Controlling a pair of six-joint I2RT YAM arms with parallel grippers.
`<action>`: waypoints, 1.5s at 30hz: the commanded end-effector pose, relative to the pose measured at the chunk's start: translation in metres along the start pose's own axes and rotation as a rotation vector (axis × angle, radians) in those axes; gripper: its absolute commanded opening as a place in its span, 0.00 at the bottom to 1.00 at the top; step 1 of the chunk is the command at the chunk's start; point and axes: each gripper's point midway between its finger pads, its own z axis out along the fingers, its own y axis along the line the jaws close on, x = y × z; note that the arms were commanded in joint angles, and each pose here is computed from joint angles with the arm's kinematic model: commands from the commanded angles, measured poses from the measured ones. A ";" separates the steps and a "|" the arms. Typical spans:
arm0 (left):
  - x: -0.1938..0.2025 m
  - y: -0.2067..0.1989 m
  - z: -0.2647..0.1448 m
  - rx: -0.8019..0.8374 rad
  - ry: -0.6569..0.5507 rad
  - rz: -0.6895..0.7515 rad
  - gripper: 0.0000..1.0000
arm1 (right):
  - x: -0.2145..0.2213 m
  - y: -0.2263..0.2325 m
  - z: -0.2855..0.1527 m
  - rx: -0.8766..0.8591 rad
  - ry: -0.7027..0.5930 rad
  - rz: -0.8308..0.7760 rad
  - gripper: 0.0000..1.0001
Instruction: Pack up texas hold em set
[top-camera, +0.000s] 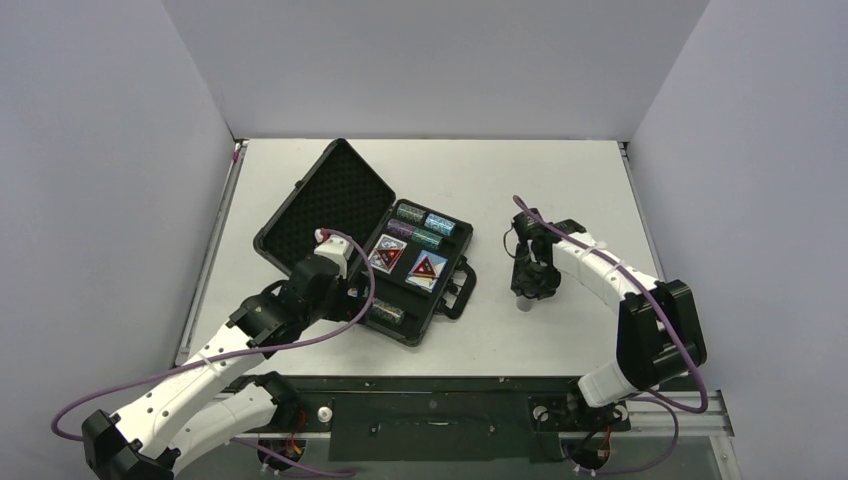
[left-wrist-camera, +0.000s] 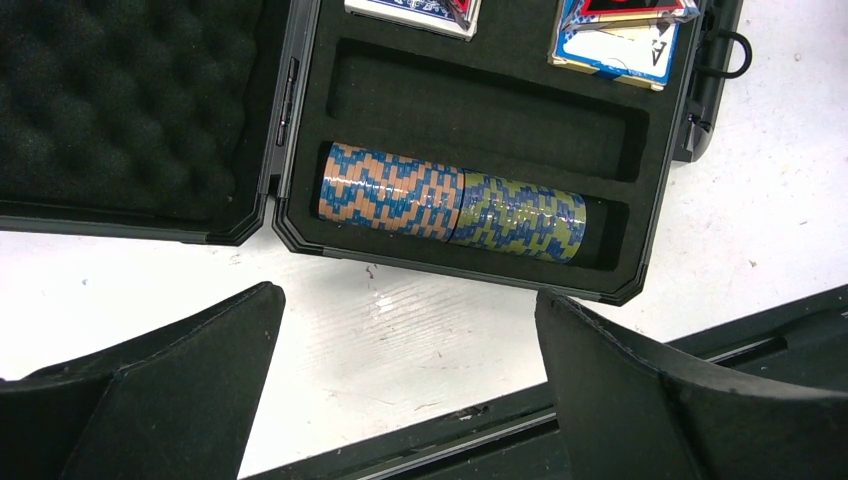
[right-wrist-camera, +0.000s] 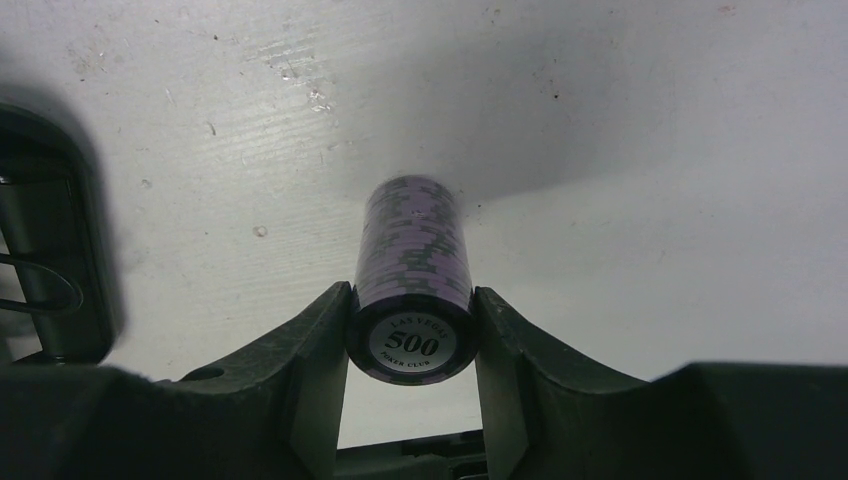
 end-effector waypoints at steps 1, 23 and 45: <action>-0.014 -0.009 -0.001 0.043 -0.049 0.004 0.96 | -0.016 0.005 -0.030 -0.039 -0.096 -0.003 0.00; -0.024 -0.006 -0.026 0.079 -0.155 -0.050 0.96 | -0.035 0.051 -0.129 -0.375 -0.261 -0.074 0.00; -0.038 -0.012 -0.050 0.183 -0.364 -0.032 0.96 | -0.025 0.154 -0.195 -0.599 -0.342 -0.279 0.00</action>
